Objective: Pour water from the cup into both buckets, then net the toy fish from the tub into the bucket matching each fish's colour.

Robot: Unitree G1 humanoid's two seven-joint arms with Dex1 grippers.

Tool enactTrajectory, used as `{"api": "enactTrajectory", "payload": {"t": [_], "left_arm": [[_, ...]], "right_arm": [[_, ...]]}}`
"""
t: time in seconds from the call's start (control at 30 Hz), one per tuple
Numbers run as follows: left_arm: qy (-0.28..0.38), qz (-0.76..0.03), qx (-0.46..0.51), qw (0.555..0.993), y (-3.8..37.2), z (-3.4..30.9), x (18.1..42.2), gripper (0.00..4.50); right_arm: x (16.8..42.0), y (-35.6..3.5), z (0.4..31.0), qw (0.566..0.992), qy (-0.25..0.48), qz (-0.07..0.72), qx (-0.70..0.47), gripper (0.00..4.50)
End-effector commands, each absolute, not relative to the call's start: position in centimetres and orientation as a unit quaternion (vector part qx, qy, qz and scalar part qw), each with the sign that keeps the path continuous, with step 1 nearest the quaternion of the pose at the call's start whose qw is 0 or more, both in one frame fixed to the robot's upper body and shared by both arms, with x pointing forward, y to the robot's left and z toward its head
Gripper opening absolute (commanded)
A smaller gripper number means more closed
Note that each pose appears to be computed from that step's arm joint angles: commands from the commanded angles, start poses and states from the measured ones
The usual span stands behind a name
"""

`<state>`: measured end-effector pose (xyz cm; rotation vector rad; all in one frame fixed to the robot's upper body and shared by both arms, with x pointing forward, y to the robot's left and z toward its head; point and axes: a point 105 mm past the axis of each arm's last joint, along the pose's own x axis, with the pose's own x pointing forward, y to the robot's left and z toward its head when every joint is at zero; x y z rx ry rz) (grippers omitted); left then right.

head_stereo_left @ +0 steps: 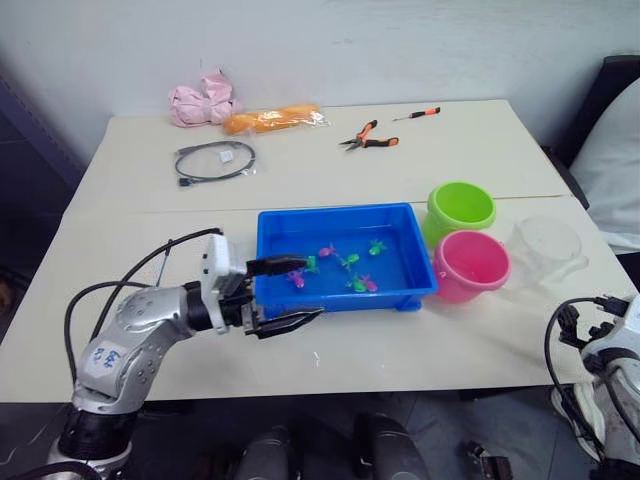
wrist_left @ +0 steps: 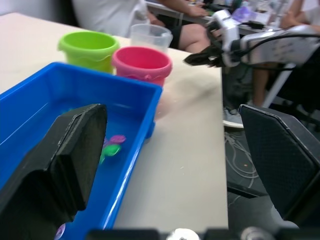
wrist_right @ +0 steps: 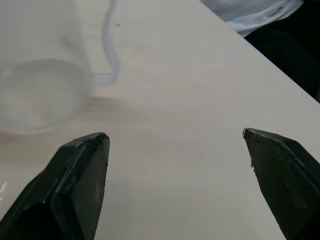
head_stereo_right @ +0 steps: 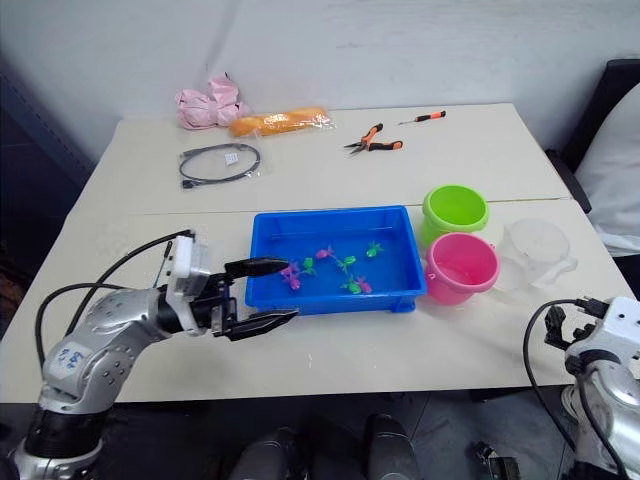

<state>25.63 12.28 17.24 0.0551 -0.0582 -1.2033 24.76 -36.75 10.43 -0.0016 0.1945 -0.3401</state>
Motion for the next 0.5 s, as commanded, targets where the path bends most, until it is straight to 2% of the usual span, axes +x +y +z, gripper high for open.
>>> {"api": "enactTrajectory", "payload": {"t": [0.03,0.13,0.27,0.4,0.43,0.5], "left_arm": [[-0.059,-0.494,0.040,0.867,15.7,17.9,25.9,4.50],[-0.063,-0.408,0.059,0.909,19.3,17.2,25.7,4.50],[0.011,-0.286,0.088,0.954,26.2,12.9,23.4,4.50],[0.040,-0.158,0.083,0.983,31.3,9.9,21.0,4.50],[0.056,-0.083,0.081,0.992,33.6,9.3,20.5,4.50],[0.074,0.014,0.067,0.995,36.3,8.5,19.2,4.50]], "right_arm": [[24.0,-32.9,15.5,0.998,0.026,-0.007,-0.059,4.46],[22.8,-29.4,17.5,0.987,0.004,0.109,-0.115,4.46],[21.3,-22.0,20.4,0.945,-0.057,0.291,-0.140,4.46],[21.1,-19.1,20.0,0.906,-0.078,0.386,-0.156,4.46],[21.1,-18.3,19.5,0.889,-0.081,0.414,-0.180,4.46],[21.0,-17.0,18.9,0.864,-0.095,0.458,-0.185,4.46]]}}
